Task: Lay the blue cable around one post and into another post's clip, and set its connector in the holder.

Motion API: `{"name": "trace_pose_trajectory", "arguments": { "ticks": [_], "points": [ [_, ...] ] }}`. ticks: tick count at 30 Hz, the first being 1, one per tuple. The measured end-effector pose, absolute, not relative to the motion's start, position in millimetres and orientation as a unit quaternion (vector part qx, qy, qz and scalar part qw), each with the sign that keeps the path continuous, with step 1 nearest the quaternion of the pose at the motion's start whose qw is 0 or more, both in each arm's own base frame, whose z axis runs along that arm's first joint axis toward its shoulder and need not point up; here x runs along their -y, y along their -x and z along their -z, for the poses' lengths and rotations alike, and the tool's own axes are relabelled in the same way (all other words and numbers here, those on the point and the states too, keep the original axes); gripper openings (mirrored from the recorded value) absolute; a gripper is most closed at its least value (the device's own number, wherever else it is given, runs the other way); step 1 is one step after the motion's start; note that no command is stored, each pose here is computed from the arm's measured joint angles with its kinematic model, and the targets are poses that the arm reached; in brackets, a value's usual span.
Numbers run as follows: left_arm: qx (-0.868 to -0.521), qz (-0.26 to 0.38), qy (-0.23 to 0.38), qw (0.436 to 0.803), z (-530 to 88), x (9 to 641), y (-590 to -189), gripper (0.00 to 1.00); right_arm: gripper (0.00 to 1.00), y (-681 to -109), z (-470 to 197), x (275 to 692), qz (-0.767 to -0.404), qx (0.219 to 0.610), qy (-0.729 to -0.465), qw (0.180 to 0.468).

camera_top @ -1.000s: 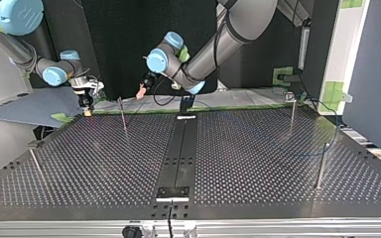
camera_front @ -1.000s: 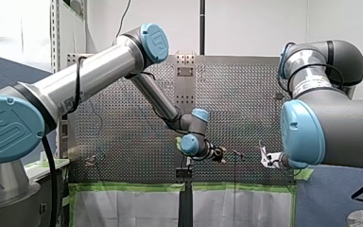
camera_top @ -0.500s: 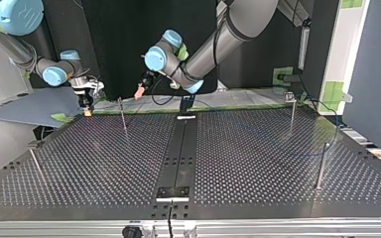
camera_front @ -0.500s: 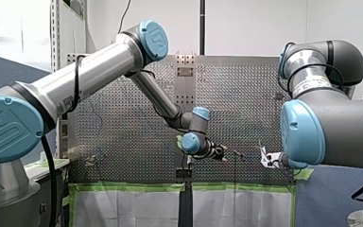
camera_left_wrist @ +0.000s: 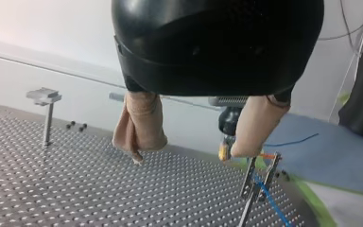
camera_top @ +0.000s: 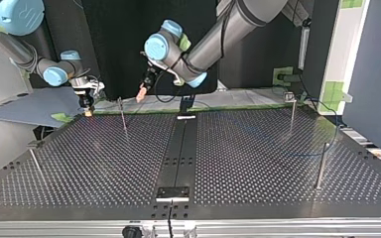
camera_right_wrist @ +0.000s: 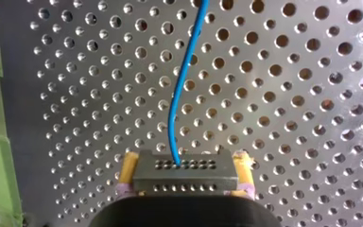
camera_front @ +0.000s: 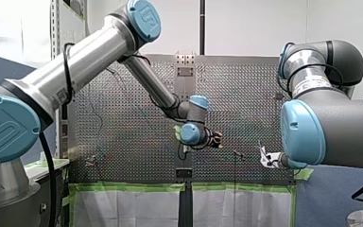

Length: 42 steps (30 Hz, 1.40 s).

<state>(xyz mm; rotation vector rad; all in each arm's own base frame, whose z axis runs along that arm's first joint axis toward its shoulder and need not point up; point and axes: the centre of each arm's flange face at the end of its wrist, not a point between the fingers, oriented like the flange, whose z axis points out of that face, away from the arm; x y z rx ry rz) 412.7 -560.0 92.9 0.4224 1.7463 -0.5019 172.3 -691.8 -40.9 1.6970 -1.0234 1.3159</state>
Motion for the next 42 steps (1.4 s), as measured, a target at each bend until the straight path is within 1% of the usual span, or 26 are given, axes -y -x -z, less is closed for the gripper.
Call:
{"name": "trace_pose_trajectory", "arguments": {
  "ticks": [9,18,25,32,42],
  "points": [
    [-0.76,0.18,-0.161,0.603,-115.7,533.3,-400.2,0.98,0.0,-175.5,40.2,692.3,-0.515,0.398,-0.662,0.371],
    [-0.78,0.135,-0.159,0.59,-131.5,507.4,-375.2,0.98,0.0,-177.7,39.7,692.2,-0.516,0.399,-0.662,0.369],
    [-0.798,0.102,-0.14,0.577,-144.0,479.2,-360.2,0.98,0.0,-178.1,40.1,692.1,-0.517,0.399,-0.662,0.368],
    [-0.805,0.078,-0.108,0.578,-159.1,451.4,-346.9,0.98,0.0,-179.2,40.0,691.8,-0.518,0.398,-0.662,0.367],
    [-0.806,0.063,-0.05,0.586,-177.4,417.8,-329.7,0.98,0.0,-181.0,40.2,691.4,-0.519,0.398,-0.663,0.366]
  ]
}}
